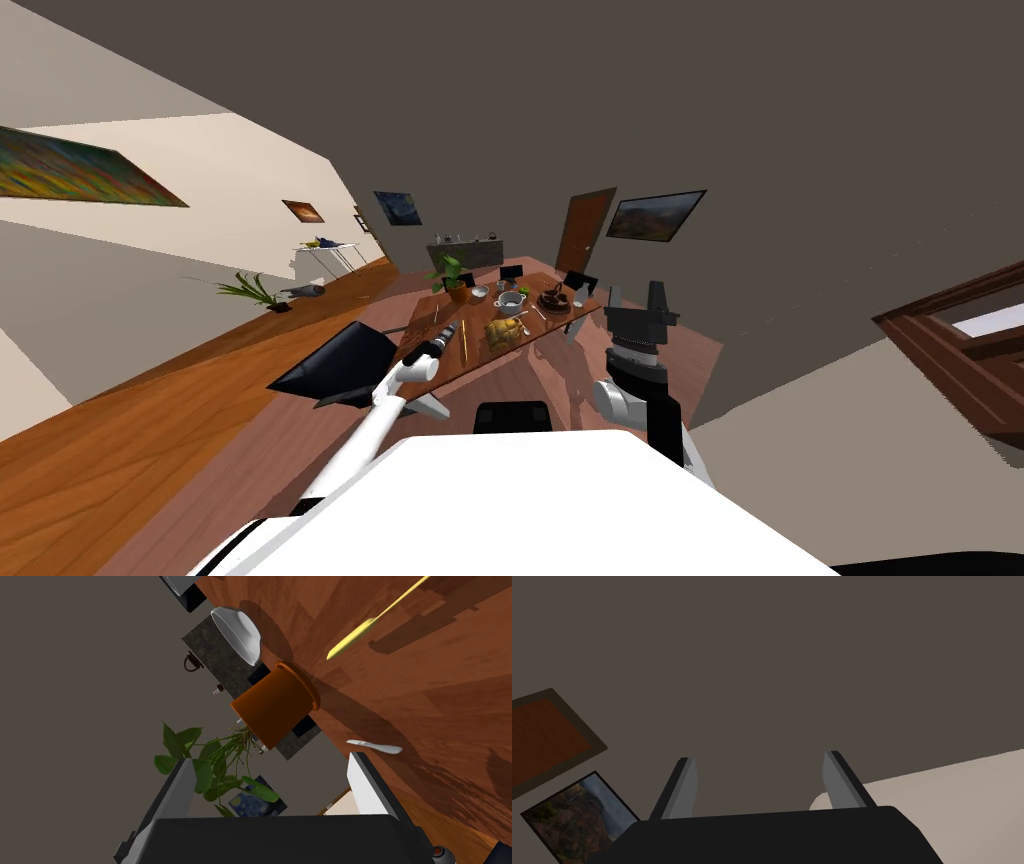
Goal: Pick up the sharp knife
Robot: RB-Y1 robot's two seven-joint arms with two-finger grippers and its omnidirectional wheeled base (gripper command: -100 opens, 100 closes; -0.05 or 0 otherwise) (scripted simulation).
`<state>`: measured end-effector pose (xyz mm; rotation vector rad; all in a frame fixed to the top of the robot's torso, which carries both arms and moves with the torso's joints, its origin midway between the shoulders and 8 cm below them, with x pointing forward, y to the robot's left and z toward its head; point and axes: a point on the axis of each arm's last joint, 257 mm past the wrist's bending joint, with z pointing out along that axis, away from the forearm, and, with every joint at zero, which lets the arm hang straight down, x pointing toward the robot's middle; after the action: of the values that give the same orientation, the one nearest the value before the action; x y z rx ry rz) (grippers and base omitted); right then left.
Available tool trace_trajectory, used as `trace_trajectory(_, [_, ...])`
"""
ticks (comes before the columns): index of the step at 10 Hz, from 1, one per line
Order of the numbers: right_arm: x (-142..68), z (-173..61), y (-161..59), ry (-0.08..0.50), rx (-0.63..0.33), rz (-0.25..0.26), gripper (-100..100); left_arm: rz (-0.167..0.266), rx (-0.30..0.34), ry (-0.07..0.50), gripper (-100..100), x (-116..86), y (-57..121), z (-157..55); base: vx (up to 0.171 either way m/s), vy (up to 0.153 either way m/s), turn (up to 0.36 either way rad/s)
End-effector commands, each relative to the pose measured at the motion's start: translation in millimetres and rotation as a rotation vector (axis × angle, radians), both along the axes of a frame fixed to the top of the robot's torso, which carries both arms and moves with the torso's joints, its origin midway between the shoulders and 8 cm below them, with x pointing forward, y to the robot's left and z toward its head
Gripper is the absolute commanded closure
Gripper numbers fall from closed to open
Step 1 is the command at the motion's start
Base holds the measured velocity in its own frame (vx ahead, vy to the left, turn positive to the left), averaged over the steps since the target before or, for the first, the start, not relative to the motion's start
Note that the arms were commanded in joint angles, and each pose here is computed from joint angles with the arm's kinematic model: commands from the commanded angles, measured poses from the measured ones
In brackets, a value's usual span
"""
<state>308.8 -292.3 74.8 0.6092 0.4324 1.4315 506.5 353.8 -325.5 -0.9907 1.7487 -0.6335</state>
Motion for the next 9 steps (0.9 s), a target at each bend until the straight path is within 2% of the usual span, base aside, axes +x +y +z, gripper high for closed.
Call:
trace_trajectory(1, [0, 0, 0, 0.0, 0.0, 0.0, 0, -0.001, 0.015, 0.059, -100, -5, 7.0, -14, -0.011, 0.024, -0.166])
trace_trajectory(2, [0, 0, 0, 0.0, 0.0, 0.0, 0, -0.001, 0.015, 0.065, -100, -6, 7.0, -15, -0.007, 0.011, 0.007])
trace_trajectory(3, [0, 0, 0, 0.0, 0.0, 0.0, 0, -0.005, 0.039, 0.128, -100, -7, 17.0, -31, -0.009, 0.008, -0.348])
trace_trajectory(4, [0, 0, 0, 0.0, 0.0, 0.0, 0, -0.003, 0.039, 0.145, -100, -10, 18.1, -36, -0.011, 0.023, -0.131])
trace_trajectory(7, [0, 0, 0, 0.0, 0.0, 0.0, 0, -0.014, 0.084, 0.266, -100, -15, 38.8, -62, -0.014, 0.023, -0.198])
trace_trajectory(8, [0, 0, 0, 0.0, 0.0, 0.0, 0, -0.007, 0.082, 0.303, -100, -22, 42.5, -73, -0.014, 0.021, -0.15])
trace_trajectory(9, [0, 0, 0, 0.0, 0.0, 0.0, 0, -0.021, 0.103, 0.341, -100, -21, 49.1, -76, -0.013, 0.014, -0.211])
